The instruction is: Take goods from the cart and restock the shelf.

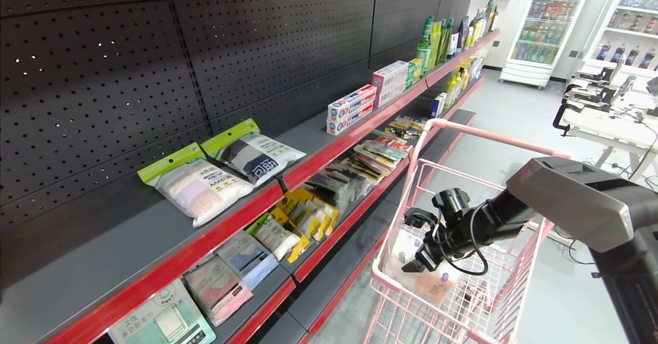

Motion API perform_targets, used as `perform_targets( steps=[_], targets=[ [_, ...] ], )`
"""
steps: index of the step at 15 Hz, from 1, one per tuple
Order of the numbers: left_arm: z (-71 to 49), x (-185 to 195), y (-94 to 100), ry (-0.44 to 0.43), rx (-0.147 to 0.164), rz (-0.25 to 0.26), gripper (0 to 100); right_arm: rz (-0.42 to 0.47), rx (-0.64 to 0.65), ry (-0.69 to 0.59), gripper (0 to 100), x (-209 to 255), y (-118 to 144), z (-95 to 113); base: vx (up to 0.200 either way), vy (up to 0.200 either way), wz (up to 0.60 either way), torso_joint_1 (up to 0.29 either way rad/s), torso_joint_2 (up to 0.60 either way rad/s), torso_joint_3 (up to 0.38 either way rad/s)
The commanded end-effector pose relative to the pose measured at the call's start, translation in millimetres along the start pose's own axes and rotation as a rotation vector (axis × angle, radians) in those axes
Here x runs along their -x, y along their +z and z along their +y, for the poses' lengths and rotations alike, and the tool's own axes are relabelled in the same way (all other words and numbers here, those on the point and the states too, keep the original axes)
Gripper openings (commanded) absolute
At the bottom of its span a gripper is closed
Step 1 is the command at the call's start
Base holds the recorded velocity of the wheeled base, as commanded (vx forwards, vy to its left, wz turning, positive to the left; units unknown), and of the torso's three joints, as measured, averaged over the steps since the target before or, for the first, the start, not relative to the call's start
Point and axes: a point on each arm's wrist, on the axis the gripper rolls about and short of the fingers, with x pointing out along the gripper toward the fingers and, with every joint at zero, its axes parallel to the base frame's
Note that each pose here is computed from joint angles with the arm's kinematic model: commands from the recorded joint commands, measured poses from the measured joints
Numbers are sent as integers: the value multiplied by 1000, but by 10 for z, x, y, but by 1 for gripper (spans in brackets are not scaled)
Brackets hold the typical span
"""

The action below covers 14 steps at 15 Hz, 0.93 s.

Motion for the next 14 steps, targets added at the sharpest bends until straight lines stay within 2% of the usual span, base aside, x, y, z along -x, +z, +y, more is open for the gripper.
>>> perform_targets(
  steps=[1, 10, 11, 14],
  targets=[
    [0, -1, 0, 0, 0, 1, 100, 4, 2, 3, 100, -4, 12, 5, 0, 0, 0, 0, 0, 0],
    [0, -1, 0, 0, 0, 1, 100, 25, 4, 12, 100, -16, 6, 26, 0, 0, 0, 0, 0, 0],
    [0, -1, 0, 0, 0, 1, 100, 30, 10, 12, 0, -15, 1, 37, 0, 0, 0, 0, 0, 0],
    [0, -1, 0, 0, 0, 1, 100, 49, 8, 22, 0, -19, 2, 64, 0, 0, 0, 0, 0, 0]
  ],
)
